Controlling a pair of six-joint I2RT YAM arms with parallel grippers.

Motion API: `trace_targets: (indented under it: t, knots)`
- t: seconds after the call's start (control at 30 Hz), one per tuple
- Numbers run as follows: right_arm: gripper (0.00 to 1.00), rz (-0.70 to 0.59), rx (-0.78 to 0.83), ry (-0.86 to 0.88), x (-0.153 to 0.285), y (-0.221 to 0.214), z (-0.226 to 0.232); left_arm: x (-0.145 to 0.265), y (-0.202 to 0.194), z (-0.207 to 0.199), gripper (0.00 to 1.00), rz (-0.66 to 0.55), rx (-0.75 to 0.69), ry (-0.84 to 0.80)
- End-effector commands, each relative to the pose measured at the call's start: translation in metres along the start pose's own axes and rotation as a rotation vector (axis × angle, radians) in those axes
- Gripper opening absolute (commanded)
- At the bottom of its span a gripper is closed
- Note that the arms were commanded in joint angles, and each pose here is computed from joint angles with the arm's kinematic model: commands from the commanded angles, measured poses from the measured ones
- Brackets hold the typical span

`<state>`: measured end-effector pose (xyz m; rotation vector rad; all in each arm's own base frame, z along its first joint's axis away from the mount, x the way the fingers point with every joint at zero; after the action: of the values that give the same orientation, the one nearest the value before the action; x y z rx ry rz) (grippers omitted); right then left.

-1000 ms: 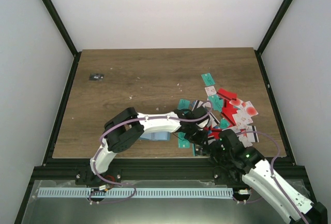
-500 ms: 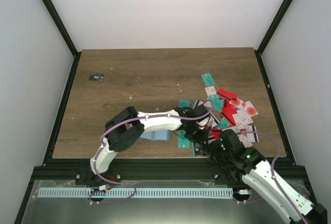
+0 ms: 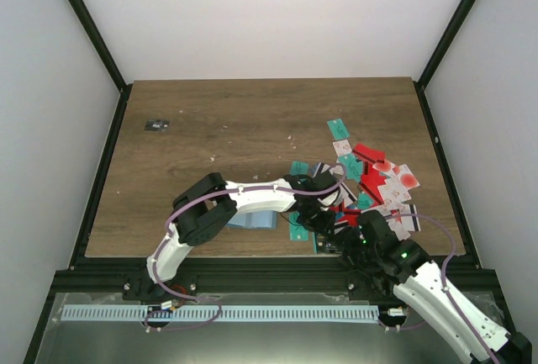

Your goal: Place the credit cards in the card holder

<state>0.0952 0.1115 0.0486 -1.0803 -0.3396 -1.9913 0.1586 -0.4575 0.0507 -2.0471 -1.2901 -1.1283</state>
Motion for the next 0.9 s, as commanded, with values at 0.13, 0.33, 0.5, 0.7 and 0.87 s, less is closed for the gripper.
trace_targets:
  t: [0.13,0.33,0.5,0.7,0.87]
  knots:
    - [0.71,-0.021,-0.038,-0.059,-0.009,0.004,-0.020,-0.022,-0.023,0.015,0.27,0.116,0.031,0.021]
    - [0.70,-0.030,-0.045,-0.060,-0.010,0.006,-0.021,-0.027,-0.038,0.011,0.27,0.166,0.015,0.015]
    - [0.62,-0.025,-0.078,-0.077,-0.011,0.005,-0.024,-0.029,-0.044,0.010,0.27,0.181,0.013,0.016]
    - [0.54,-0.010,-0.111,-0.140,-0.012,0.003,-0.031,-0.028,-0.051,0.004,0.27,0.195,0.013,-0.013]
    - [0.50,-0.007,-0.148,-0.175,-0.013,0.003,-0.035,-0.029,-0.053,0.006,0.27,0.199,0.017,-0.009]
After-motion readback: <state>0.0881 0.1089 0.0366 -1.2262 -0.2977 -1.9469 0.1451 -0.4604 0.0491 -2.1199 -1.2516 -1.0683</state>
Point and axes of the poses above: each gripper's point midway between its finger pads, its own x axis back along the fingers, its own z axis along the line the jaws close on, y = z × x, the point moved 3 cm from there along x, back along the fingers, and after that the axes turned 5 degrees about x, right-handed, at the moved point
